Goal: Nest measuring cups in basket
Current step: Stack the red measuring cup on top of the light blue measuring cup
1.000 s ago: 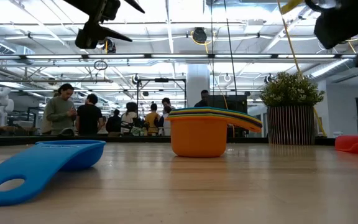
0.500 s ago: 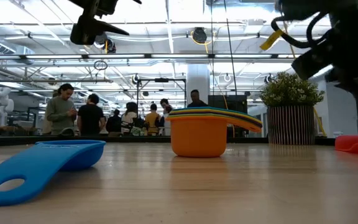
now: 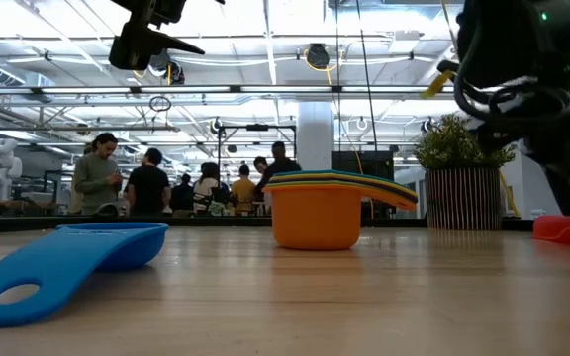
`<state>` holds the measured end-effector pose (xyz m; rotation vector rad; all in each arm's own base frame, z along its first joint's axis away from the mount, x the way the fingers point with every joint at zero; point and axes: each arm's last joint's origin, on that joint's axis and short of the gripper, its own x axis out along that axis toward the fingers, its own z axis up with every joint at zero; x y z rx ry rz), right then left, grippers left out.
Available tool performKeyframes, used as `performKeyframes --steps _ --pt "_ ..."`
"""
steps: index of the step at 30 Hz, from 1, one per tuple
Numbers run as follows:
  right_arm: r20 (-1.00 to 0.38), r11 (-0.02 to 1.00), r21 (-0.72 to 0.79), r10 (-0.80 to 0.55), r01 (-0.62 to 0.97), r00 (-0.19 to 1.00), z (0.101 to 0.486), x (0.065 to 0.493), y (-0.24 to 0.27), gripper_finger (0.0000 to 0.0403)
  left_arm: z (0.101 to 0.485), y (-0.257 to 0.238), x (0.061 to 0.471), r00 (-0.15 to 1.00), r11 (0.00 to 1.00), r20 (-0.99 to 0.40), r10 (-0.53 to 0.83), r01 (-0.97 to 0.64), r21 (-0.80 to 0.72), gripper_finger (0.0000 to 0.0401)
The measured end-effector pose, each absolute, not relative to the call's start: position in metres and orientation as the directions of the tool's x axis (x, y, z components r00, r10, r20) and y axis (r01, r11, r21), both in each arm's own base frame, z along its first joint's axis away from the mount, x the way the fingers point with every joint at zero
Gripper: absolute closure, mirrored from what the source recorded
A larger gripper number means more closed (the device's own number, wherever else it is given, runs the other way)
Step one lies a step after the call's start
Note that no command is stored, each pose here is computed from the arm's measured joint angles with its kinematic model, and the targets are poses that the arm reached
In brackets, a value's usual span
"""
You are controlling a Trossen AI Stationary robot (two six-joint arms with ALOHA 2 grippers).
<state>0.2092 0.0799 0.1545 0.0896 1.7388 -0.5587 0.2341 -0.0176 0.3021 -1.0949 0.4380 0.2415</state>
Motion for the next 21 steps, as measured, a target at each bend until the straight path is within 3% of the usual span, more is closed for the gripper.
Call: performKeyframes --steps 8,21 --pt "-0.918 0.858 -0.379 -0.300 0.347 -0.261 0.143 0.200 0.074 0.0175 0.303 -0.017 0.234 0.893 0.437 -0.449 -0.016 -0.397 -0.807 0.0116" --pt "-0.928 0.862 -0.365 -0.303 0.353 -0.219 0.131 0.196 0.072 0.0206 0.303 -0.017 0.235 0.894 0.454 -0.447 -0.008 -0.395 -0.798 0.0116"
